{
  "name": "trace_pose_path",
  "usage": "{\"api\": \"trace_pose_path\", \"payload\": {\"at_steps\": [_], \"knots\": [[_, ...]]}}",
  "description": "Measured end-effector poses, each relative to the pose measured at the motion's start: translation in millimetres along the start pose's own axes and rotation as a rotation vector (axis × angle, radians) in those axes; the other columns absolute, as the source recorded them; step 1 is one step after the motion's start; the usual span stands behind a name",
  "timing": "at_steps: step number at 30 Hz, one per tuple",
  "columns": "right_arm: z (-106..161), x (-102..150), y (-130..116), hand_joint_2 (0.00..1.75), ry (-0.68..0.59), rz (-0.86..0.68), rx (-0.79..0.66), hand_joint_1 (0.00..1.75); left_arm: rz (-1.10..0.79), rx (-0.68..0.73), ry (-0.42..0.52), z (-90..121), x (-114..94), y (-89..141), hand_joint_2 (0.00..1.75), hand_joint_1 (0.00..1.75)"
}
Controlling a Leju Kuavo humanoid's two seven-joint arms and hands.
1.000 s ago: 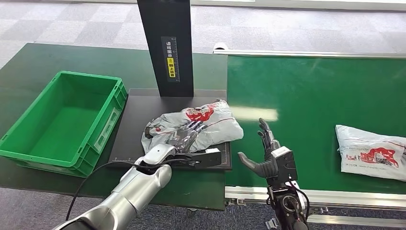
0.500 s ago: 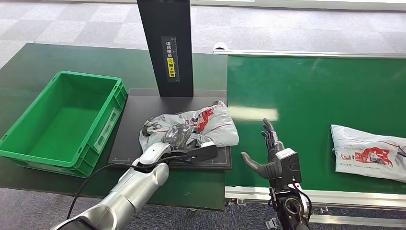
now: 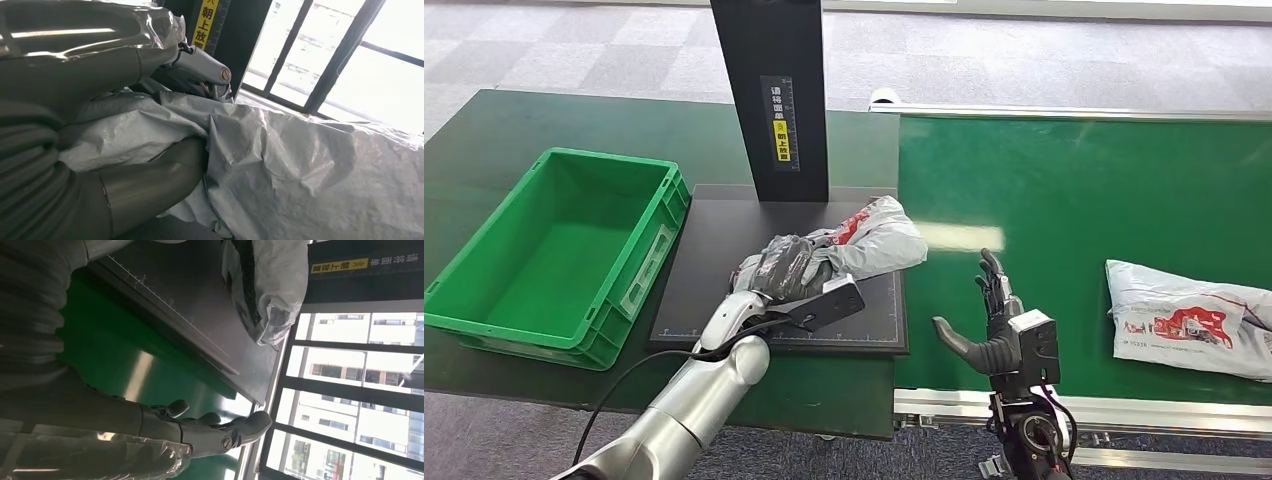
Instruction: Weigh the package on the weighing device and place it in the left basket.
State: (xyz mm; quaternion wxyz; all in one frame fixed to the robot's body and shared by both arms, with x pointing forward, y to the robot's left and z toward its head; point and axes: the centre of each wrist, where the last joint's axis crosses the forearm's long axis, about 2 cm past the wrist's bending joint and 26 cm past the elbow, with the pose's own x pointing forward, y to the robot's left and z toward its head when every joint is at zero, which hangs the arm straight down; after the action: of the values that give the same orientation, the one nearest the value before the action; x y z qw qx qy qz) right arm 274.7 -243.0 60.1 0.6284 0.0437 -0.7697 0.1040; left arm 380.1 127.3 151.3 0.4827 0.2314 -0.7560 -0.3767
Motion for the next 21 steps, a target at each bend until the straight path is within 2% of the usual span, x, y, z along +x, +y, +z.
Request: {"api": "trace_pose_path", "payload": {"at_steps": [3, 9, 12, 21], "knots": [[1, 0, -1, 1.75, -0.001, -0.004, -0.005, 0.0, 0.043, 0.056, -0.054, 2, 2, 2, 1.75, 1.75], [3, 1, -4, 1.75, -0.008, -0.015, -0.029, 0.0, 0.138, 0.366, -0.299, 4, 21, 21, 1.75, 1.75], [5, 0, -7, 1.75, -0.012, -0.014, -0.04, 0.0, 0.132, 0.486, -0.384, 6, 33, 33, 1.75, 1.75], [8, -2, -10, 1.75, -0.013, -0.011, -0.042, 0.0, 0.14, 0.55, -0.441, 11, 44, 44, 1.75, 1.75]]}}
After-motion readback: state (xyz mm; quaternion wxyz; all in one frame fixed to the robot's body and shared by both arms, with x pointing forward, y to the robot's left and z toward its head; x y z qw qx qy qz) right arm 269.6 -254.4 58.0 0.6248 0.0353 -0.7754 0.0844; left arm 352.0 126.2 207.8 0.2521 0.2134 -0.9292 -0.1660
